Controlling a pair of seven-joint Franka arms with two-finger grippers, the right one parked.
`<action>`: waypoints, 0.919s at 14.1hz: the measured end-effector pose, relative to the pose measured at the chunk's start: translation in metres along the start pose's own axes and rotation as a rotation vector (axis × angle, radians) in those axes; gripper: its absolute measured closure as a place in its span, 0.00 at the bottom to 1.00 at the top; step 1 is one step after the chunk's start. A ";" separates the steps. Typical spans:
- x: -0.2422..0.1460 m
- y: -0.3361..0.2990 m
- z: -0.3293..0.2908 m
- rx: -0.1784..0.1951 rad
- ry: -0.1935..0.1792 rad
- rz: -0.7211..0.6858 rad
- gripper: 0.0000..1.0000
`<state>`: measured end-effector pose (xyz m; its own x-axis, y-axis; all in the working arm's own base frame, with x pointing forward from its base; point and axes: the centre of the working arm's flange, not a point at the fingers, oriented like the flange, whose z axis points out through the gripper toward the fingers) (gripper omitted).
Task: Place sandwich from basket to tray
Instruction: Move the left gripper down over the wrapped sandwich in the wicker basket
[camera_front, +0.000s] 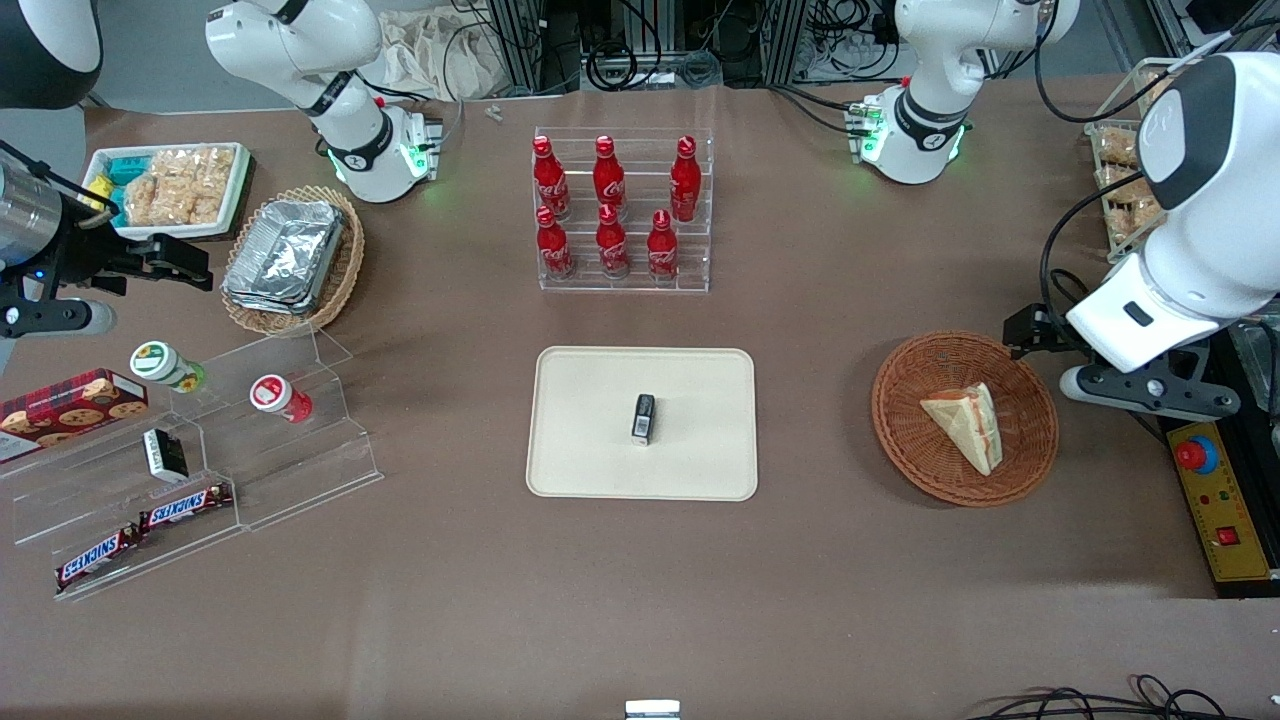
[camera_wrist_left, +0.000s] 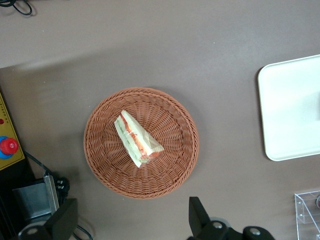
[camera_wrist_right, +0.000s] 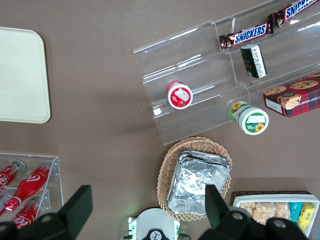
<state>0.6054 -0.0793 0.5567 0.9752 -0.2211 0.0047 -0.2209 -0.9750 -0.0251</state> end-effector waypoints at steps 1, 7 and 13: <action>0.000 0.000 0.000 0.000 -0.003 -0.002 0.00; -0.004 -0.006 0.018 -0.004 -0.084 -0.079 0.00; -0.012 -0.061 0.110 -0.039 -0.100 -0.452 0.00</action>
<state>0.6080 -0.0150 0.4486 0.9694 0.2281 -0.0904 0.2286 -0.9735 -0.0054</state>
